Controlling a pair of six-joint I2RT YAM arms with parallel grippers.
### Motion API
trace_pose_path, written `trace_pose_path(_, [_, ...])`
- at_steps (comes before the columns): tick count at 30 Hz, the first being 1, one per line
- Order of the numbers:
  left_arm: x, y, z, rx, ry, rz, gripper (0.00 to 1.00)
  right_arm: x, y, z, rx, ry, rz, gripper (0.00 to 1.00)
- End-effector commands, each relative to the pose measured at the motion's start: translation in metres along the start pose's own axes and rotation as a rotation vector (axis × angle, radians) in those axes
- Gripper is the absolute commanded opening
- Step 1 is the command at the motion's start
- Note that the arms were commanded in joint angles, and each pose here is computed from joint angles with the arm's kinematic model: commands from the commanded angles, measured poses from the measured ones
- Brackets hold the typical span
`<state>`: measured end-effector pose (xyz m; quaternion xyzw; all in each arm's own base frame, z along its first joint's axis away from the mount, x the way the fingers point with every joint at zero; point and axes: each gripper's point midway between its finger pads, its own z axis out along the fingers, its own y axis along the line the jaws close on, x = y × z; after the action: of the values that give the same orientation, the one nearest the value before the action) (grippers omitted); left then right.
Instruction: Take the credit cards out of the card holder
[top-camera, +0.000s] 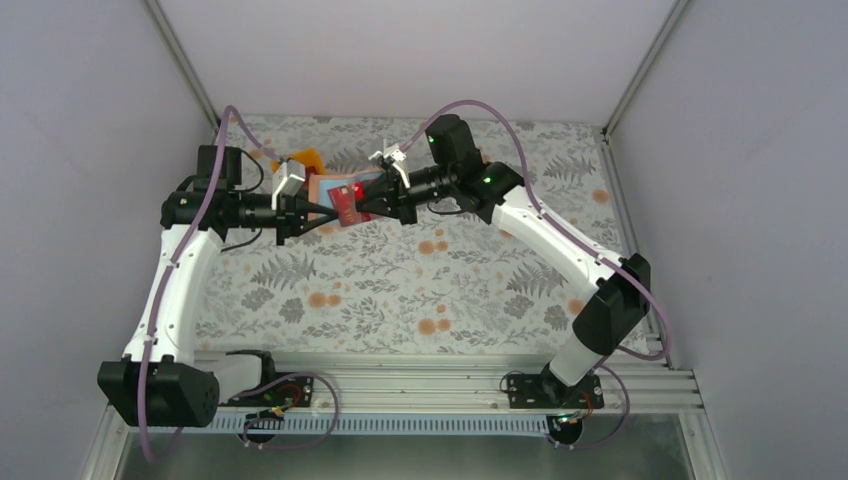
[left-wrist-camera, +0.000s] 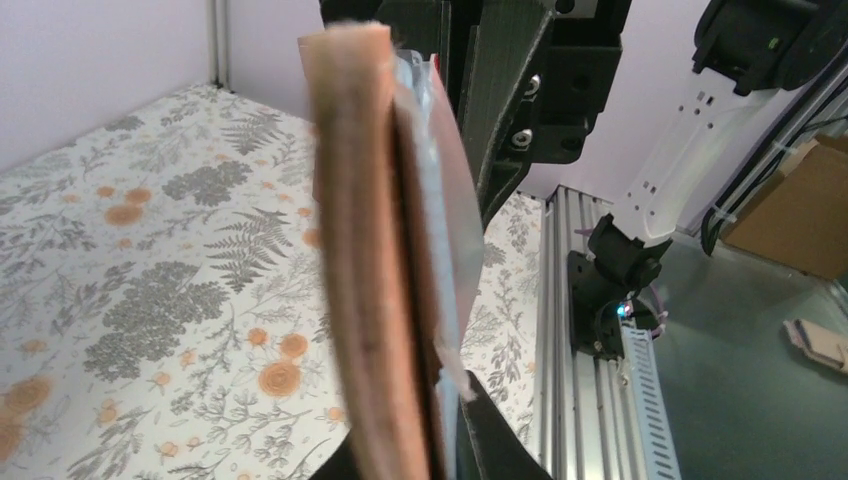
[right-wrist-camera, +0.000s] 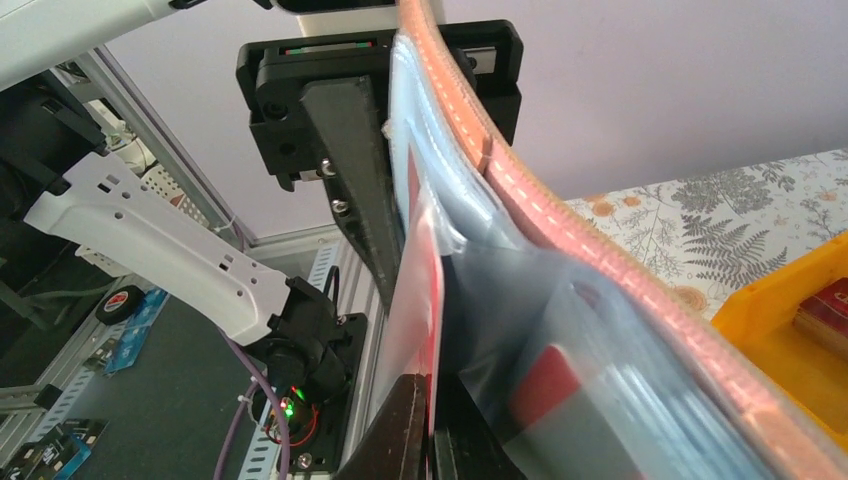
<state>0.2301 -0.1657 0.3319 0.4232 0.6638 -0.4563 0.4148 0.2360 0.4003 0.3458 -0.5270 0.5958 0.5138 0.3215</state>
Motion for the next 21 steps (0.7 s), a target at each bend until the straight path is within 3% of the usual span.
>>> trace_pose_path(1, [-0.009,-0.006,-0.003,0.021,-0.042,0.049,0.04,-0.015,0.008,-0.013,0.034,-0.021,-0.053,0.04])
trace_pose_path(21, [-0.009,0.000,-0.005,0.019,-0.055,0.016,0.03,0.002,-0.020,-0.062,0.221,-0.011,0.006,0.04])
